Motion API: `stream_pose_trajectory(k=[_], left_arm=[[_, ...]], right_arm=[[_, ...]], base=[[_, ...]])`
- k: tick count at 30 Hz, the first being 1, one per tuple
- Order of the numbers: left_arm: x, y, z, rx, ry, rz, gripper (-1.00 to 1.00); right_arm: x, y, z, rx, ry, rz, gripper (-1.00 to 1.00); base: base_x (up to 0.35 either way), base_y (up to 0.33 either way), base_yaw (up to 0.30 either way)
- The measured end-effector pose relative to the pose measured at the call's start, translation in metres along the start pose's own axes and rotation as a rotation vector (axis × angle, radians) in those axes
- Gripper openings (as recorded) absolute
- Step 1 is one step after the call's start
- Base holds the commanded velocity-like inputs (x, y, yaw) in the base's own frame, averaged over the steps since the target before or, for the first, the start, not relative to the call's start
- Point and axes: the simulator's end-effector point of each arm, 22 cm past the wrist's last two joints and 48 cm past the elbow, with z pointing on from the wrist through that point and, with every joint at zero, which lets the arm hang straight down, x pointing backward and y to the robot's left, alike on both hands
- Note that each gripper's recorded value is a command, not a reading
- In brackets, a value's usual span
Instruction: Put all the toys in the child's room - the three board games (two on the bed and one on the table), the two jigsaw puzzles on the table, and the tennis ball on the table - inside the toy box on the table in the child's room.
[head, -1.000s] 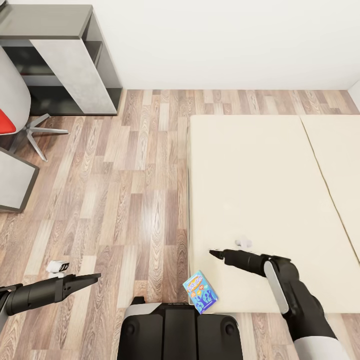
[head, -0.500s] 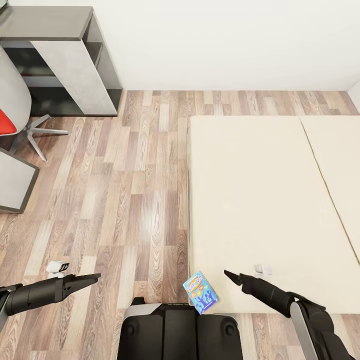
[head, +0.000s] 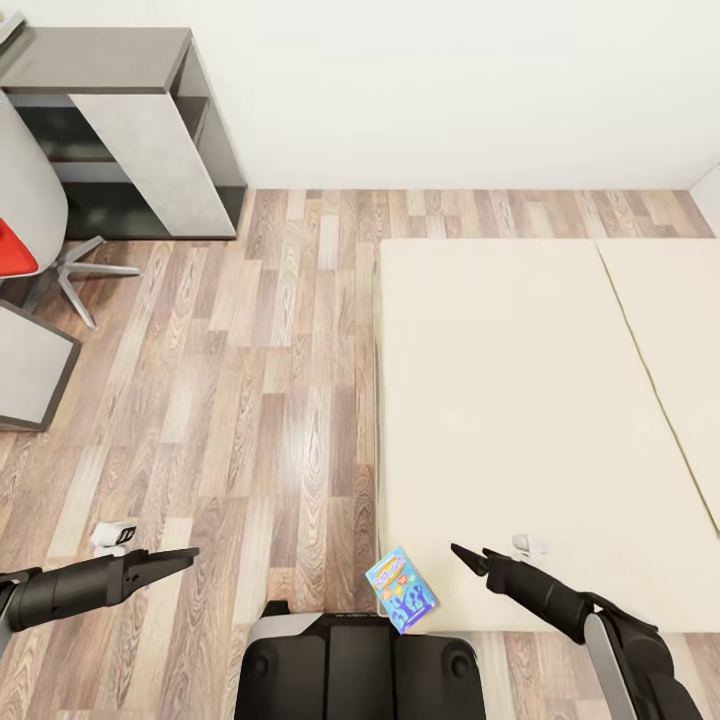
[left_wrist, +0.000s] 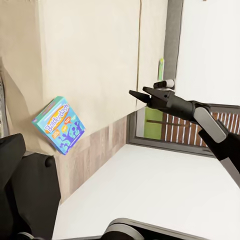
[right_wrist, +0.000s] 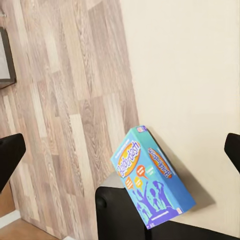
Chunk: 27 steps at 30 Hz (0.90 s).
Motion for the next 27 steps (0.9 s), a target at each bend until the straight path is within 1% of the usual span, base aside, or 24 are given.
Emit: stream_pose_trajectory(k=[6,9,13,16,17,22,27], left_arm=[[-0.001,0.003,-0.006,-0.013,0.000,-0.002,1.00],[-0.001,0.008,-0.012,-0.027,-0.008,-0.013,1.00],[0.006,0.021,-0.018,-0.055,-0.006,-0.045,1.00],[0.014,0.033,-0.022,-0.089,0.011,-0.061,1.00],[0.020,0.040,-0.024,-0.112,0.025,-0.066,1.00],[0.027,0.053,-0.032,-0.159,0.039,-0.058,1.00],[0.029,0.060,-0.036,-0.191,0.039,-0.049,1.00]], right_arm=[[0.000,0.000,0.000,0.004,-0.001,-0.002,1.00],[0.000,0.000,0.000,0.004,-0.002,-0.001,1.00],[0.000,0.000,0.000,0.002,-0.004,0.000,1.00],[-0.001,0.000,0.000,0.001,-0.005,0.001,1.00],[0.000,0.000,0.000,0.001,-0.005,0.002,1.00],[0.000,0.000,0.000,0.005,-0.003,-0.001,1.00],[0.000,-0.001,0.000,0.009,-0.003,-0.005,1.00]], base=[[0.000,0.000,0.000],[0.000,0.000,0.000],[0.000,0.000,0.000],[0.000,0.000,0.000],[0.000,0.000,0.000],[0.000,0.000,0.000],[0.000,0.000,0.000]])
